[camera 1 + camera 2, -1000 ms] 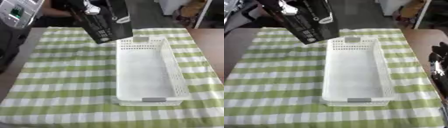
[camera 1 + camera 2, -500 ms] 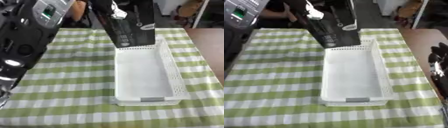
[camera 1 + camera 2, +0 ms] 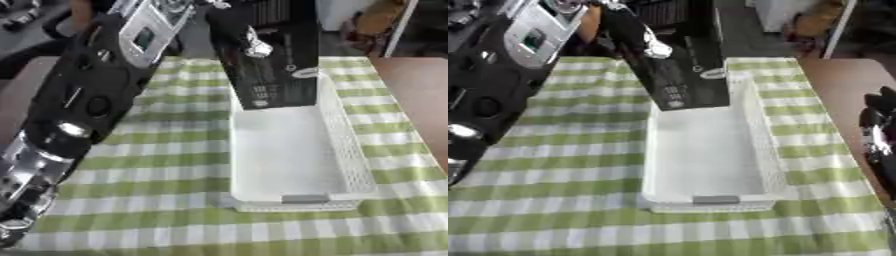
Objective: Pick up objects on the table and place them in the box.
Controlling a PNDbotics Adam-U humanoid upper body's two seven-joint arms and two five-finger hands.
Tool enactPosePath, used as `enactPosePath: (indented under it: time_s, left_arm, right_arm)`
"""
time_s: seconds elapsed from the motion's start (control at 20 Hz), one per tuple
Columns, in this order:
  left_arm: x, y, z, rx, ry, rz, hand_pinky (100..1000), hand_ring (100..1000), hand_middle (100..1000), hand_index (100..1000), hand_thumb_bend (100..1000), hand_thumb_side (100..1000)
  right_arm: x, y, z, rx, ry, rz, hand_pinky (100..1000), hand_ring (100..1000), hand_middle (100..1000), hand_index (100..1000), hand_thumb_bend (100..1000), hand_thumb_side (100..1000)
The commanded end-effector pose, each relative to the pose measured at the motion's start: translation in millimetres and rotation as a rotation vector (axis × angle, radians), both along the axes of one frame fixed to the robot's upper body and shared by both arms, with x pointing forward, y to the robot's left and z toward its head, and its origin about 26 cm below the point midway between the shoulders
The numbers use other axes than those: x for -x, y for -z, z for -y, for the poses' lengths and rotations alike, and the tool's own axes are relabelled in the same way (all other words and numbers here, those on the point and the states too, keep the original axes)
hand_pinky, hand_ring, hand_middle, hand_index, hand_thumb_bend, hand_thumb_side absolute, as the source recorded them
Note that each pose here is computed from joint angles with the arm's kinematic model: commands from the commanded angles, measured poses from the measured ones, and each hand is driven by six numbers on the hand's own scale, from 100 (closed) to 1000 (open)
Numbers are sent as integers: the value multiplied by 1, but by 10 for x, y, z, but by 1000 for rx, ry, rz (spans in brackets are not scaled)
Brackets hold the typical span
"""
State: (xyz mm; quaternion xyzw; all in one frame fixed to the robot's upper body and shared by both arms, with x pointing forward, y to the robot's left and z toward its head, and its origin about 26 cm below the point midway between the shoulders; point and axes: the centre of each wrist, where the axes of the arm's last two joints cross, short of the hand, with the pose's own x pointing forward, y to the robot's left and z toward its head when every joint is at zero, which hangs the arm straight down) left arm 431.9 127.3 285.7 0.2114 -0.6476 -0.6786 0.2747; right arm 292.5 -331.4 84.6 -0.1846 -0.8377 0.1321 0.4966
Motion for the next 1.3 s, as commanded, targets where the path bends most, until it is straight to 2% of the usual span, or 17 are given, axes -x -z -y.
enactPosePath:
  time_s: [0.05,0.1,0.2,0.3,0.65,1.15,1.3]
  left_arm:
    - [-1,-5,78,-60,42,39,482,548,634,748,851,643]
    - [0,26,99,-79,57,47,545,608,693,790,993,699]
    - [-1,82,123,-107,77,61,645,706,763,828,1000,767]
    - [-2,131,128,-133,91,72,695,751,792,836,1000,787]
    - [-4,217,148,-146,118,62,712,760,802,839,1000,803]
    - [21,183,151,-115,124,51,708,755,801,836,1000,797]
    - [42,141,141,-75,132,58,726,771,837,864,1000,823]
  right_arm:
    - [-26,-88,15,18,-12,21,836,859,780,930,277,658]
    - [-26,-87,15,17,-12,21,836,859,780,930,277,657]
    - [-24,-83,15,17,-12,20,837,859,780,930,277,658]
    - [-21,-79,18,16,-10,19,837,860,780,930,276,658]
    - [-23,-78,16,15,-12,19,837,860,780,930,276,659]
    - [-21,-73,17,14,-12,18,837,860,780,930,275,659]
    - [-20,-70,19,14,-11,17,838,860,780,930,274,659]
